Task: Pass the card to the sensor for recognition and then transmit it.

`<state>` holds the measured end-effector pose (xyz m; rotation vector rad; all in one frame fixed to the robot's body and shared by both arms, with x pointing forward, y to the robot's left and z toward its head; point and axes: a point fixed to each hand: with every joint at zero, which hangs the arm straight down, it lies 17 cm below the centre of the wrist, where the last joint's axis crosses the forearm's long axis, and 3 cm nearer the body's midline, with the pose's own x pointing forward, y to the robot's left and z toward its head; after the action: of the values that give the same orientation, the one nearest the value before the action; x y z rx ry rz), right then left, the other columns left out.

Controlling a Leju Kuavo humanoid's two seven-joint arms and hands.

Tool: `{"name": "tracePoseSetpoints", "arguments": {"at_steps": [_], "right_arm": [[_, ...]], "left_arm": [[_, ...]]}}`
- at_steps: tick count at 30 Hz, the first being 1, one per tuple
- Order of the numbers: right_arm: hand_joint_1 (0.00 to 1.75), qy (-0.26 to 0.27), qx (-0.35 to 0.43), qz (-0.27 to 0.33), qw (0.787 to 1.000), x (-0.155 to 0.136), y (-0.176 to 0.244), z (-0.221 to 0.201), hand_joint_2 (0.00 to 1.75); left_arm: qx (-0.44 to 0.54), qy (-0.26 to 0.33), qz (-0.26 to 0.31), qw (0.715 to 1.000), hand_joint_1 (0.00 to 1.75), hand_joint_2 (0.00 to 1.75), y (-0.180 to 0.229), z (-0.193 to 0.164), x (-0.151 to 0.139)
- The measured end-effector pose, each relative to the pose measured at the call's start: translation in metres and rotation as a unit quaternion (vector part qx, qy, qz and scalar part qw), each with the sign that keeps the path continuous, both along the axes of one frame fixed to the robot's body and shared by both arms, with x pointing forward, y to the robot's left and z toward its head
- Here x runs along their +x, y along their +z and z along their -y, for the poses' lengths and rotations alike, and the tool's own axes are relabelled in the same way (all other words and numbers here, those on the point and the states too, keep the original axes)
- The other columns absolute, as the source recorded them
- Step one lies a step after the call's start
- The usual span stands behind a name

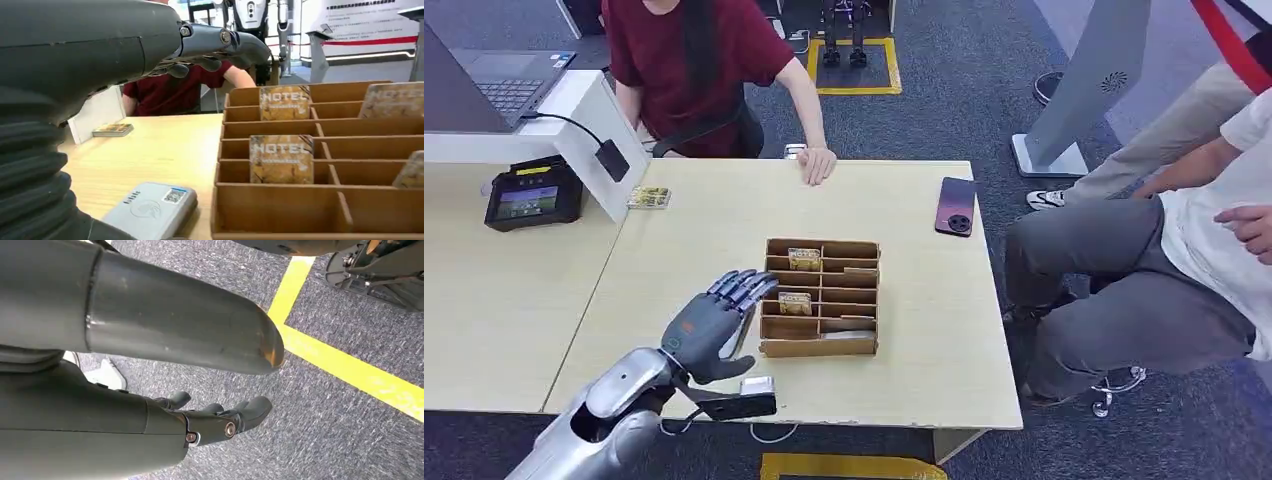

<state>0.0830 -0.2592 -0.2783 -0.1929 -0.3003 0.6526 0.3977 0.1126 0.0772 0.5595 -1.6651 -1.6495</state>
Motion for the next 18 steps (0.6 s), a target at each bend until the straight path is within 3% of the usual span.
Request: {"name": "tracePoseSetpoints", "arguments": {"at_steps": [18], "right_arm": [[0.00, 0.002, 0.001, 0.000, 1.000, 0.001, 0.000, -0.002, 0.00]], "left_arm": [[0.004, 0.003, -0.012, 1.000, 0.00, 1.75, -0.016, 0.015, -0.004]]}}
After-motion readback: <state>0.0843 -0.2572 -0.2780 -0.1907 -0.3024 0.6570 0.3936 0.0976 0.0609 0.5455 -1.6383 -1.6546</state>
